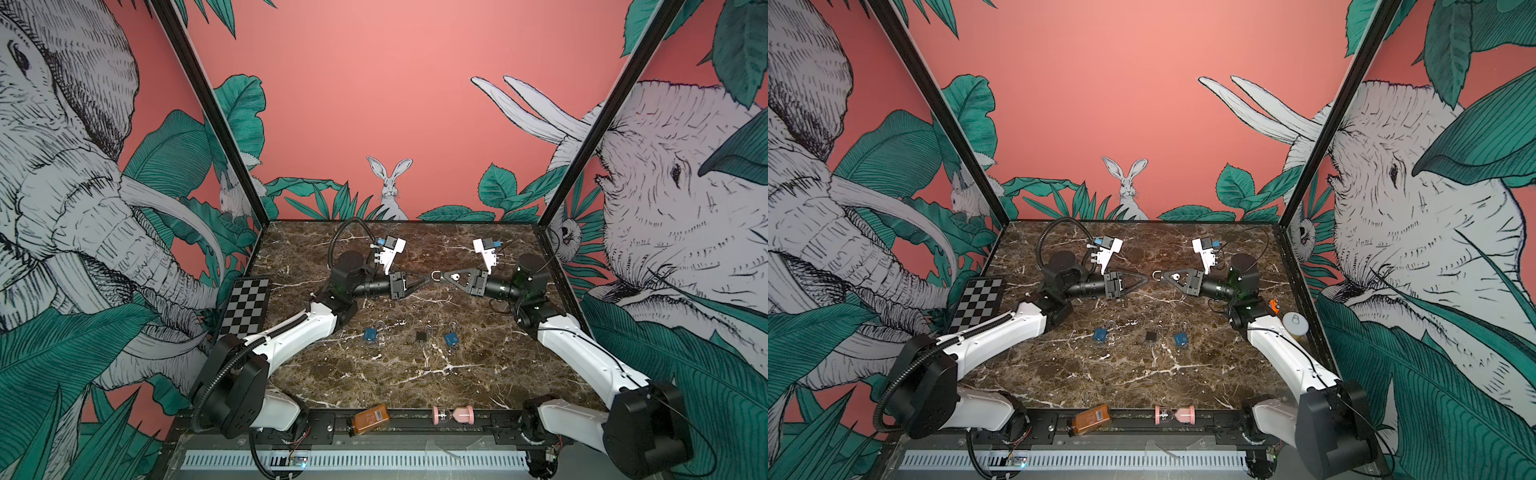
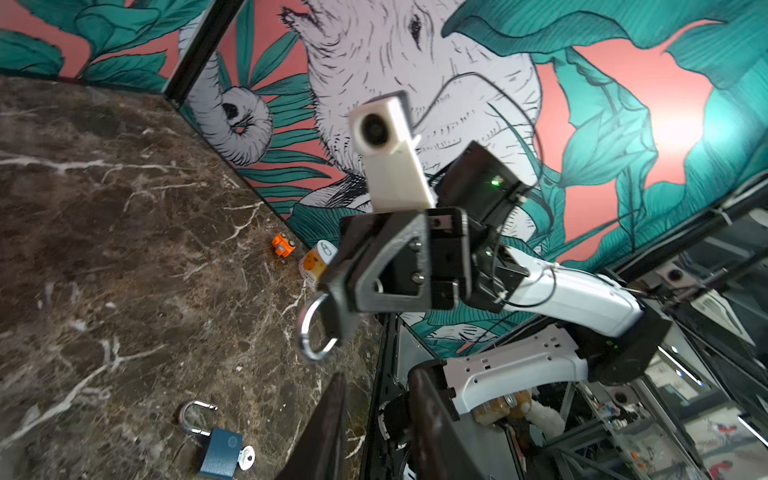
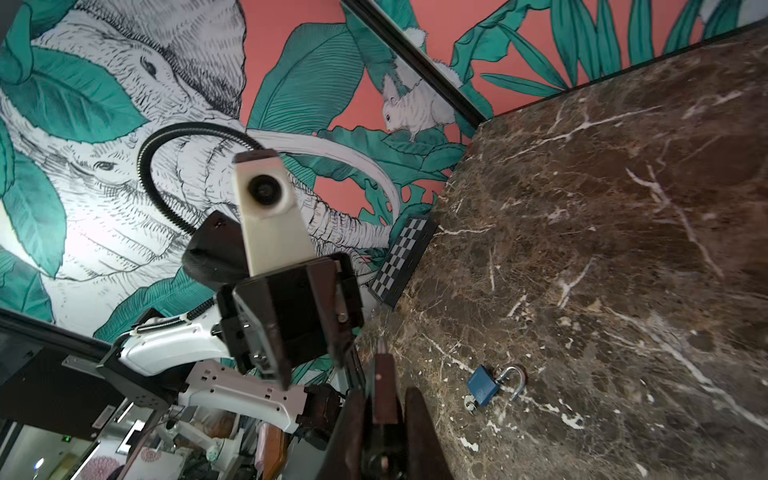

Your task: Lock with the key

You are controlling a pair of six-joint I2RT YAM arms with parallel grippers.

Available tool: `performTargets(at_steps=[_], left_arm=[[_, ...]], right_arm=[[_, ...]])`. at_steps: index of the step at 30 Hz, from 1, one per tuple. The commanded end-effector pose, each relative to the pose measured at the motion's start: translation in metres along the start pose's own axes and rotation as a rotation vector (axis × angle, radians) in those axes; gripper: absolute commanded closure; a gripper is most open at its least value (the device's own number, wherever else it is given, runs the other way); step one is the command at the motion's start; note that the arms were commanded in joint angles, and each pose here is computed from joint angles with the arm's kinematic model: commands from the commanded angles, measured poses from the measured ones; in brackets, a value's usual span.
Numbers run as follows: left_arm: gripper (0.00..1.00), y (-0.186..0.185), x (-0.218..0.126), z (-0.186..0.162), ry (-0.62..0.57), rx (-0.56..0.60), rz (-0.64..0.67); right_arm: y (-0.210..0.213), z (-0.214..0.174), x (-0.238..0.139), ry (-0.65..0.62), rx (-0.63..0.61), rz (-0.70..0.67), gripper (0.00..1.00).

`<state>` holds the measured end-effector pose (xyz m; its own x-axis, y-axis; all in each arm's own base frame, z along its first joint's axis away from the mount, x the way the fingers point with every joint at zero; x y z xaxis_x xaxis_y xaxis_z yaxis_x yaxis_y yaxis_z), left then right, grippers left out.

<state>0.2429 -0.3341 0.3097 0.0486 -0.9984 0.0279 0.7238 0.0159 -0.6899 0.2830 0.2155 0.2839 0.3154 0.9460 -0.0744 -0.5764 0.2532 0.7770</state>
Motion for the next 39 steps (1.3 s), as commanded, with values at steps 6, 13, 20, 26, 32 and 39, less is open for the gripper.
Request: performTargets(at_steps=[6, 13, 20, 26, 32, 39], left_arm=[[0.68, -0.027, 0.007, 0.007, 0.03, 0.042, -0.192], [0.55, -0.016, 0.005, 0.005, 0.031, 0.055, -0.14], [0.46, -0.012, 0.006, 0.003, 0.041, 0.054, -0.131], [0.47, -0.013, 0.01, 0.006, 0.036, 0.045, -0.152], [0.53, -0.018, 0.014, 0.005, 0.039, 0.036, -0.179], [0.67, -0.022, 0.017, 0.007, 0.044, 0.04, -0.188]], right_arm=[[0.021, 0.012, -0.006, -0.04, -0.07, 0.047, 1.0], [0.033, 0.012, -0.012, -0.047, -0.095, 0.055, 1.0], [0.053, 0.011, -0.019, -0.056, -0.139, 0.092, 1.0], [0.056, 0.005, -0.017, -0.028, -0.134, 0.114, 1.0], [0.057, 0.001, -0.011, -0.006, -0.132, 0.127, 1.0], [0.056, -0.004, -0.004, 0.019, -0.131, 0.126, 1.0]])
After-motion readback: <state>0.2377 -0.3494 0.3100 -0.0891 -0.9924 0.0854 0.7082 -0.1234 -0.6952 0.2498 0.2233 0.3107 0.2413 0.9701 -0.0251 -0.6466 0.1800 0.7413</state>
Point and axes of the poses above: each gripper's point midway between its finger pads, its own x axis out along the fingers, its own y axis along the line the jaws close on, z = x × y, the point moved 1 cm from there along -x, back along the fingers, and after that the axes turned 1 degree about -x, right-handed, at the moved point
